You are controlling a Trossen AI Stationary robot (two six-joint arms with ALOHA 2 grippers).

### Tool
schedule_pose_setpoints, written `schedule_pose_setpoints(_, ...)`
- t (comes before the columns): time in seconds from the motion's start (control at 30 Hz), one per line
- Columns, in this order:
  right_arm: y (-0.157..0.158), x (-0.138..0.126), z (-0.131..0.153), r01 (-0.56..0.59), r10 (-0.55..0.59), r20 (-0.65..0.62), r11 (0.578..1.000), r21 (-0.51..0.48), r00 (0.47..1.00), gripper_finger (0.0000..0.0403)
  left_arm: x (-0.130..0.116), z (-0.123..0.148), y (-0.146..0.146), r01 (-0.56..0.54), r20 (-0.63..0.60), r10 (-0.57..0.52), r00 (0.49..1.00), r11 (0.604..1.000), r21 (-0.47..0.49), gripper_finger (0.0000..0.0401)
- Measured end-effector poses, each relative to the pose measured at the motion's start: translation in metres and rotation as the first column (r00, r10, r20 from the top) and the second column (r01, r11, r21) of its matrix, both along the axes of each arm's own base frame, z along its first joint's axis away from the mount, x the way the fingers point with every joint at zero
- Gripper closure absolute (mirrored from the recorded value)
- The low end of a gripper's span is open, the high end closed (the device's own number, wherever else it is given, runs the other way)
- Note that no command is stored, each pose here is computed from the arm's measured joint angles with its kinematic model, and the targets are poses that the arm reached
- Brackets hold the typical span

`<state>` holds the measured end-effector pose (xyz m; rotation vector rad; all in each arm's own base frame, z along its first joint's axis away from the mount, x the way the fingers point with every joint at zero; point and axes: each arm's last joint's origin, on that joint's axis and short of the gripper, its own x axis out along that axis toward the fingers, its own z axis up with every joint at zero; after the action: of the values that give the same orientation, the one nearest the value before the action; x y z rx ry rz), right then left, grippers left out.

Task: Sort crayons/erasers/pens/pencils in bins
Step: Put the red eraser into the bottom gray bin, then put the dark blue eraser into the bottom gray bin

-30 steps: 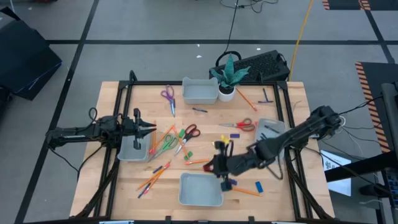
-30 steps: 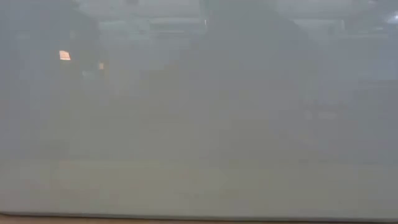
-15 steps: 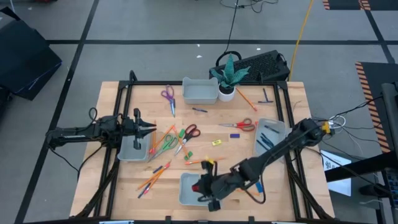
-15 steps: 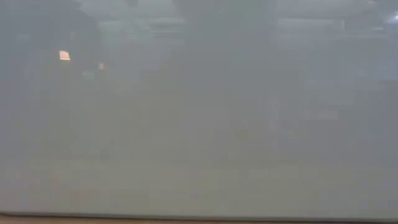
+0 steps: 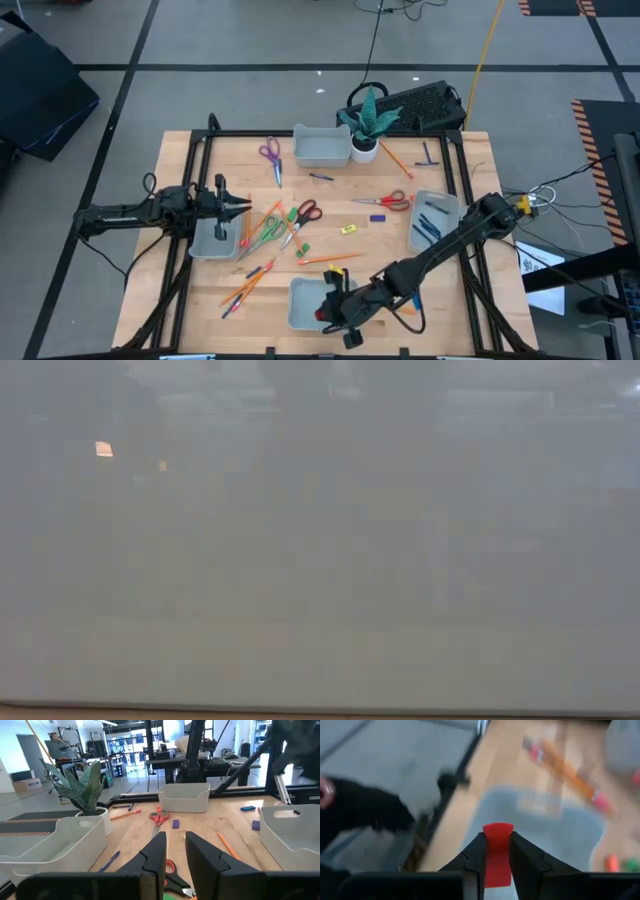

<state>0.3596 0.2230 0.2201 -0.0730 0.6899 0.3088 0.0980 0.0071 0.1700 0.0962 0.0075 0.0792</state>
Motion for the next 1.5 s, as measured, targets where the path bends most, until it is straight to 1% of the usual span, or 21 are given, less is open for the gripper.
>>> schedule_pose_setpoints(0.07,-0.004,-0.007,-0.019,-0.015,0.014,-0.059,1.0,-0.016,0.998,0.0342,0.0,0.0,0.0,0.0,0.0,0.0,1.0,1.0,0.0,0.0325)
schedule_pose_setpoints(0.13,-0.007,-0.011,-0.031,-0.023,0.021,-0.094,1.0,-0.013,0.995,0.0341,0.0,0.0,0.0,0.0,0.0,0.0,1.0,1.0,0.0,0.0325)
schedule_pose_setpoints(0.23,-0.011,-0.018,-0.041,0.0,0.0,-0.138,1.0,-0.004,0.99,0.0333,0.0,0.0,0.0,0.0,0.0,0.0,1.0,1.0,0.0,0.0325)
schedule_pose_setpoints(0.33,-0.011,-0.02,-0.045,0.003,-0.005,-0.162,1.0,-0.012,0.987,0.0308,0.0,0.0,0.0,0.0,0.0,0.0,1.0,1.0,0.0,0.0325)
schedule_pose_setpoints(0.47,-0.006,-0.018,-0.028,-0.006,0.006,-0.133,1.0,0.0,0.991,0.0263,0.0,0.0,0.0,0.0,0.0,0.0,1.0,1.0,0.0,0.0325)
schedule_pose_setpoints(0.53,0.0,-0.023,-0.016,-0.024,0.022,-0.147,1.0,-0.013,0.989,0.0245,0.0,0.0,0.0,0.0,0.0,0.0,1.0,1.0,0.0,0.0325)
schedule_pose_setpoints(0.6,0.008,-0.032,-0.004,-0.017,0.01,-0.157,0.999,-0.048,0.988,0.0234,0.0,0.0,0.0,0.0,0.0,0.0,1.0,1.0,0.0,0.0325)
schedule_pose_setpoints(0.7,0.016,-0.05,0.008,0.038,-0.054,-0.205,0.996,-0.079,0.977,0.0226,0.0,0.0,0.0,0.0,0.0,0.0,1.0,1.0,0.0,0.0325)
schedule_pose_setpoints(0.77,0.02,-0.064,0.013,0.103,-0.12,-0.231,0.991,-0.083,0.966,0.0225,0.0,0.0,0.0,0.0,0.0,0.0,1.0,1.0,0.0,0.0325)
schedule_pose_setpoints(0.83,0.024,-0.078,0.014,0.179,-0.201,-0.245,0.978,-0.109,0.948,0.0225,0.0,0.0,0.0,0.0,0.0,0.0,1.0,1.0,0.0,0.0325)
schedule_pose_setpoints(0.9,0.028,-0.094,0.008,0.249,-0.277,-0.248,0.959,-0.138,0.928,0.0225,0.0,0.0,0.0,0.0,0.0,0.0,1.0,1.0,0.0,0.0325)
schedule_pose_setpoints(0.97,0.031,-0.106,-0.005,0.306,-0.337,-0.252,0.939,-0.155,0.907,0.0224,0.0,0.0,0.0,0.0,0.0,0.0,1.0,1.0,0.0,0.0325)
schedule_pose_setpoints(1.07,0.029,-0.119,-0.027,0.372,-0.398,-0.268,0.917,-0.146,0.877,0.0224,0.0,0.0,0.0,0.0,0.0,0.0,1.0,1.0,0.0,0.0325)
schedule_pose_setpoints(1.17,0.023,-0.125,-0.047,0.404,-0.428,-0.273,0.904,-0.14,0.862,0.0224,0.0,0.0,0.0,0.0,0.0,0.0,1.0,1.0,0.0,0.0325)
schedule_pose_setpoints(1.3,0.013,-0.129,-0.066,0.439,-0.463,-0.227,0.886,-0.151,0.857,0.0224,0.0,0.0,0.0,0.0,0.0,0.0,1.0,1.0,0.0,0.0325)
schedule_pose_setpoints(1.5,-0.004,-0.129,-0.092,0.465,-0.476,-0.188,0.88,-0.099,0.859,0.0224,0.0,0.0,0.0,0.0,0.0,0.0,1.0,1.0,0.0,0.0325)
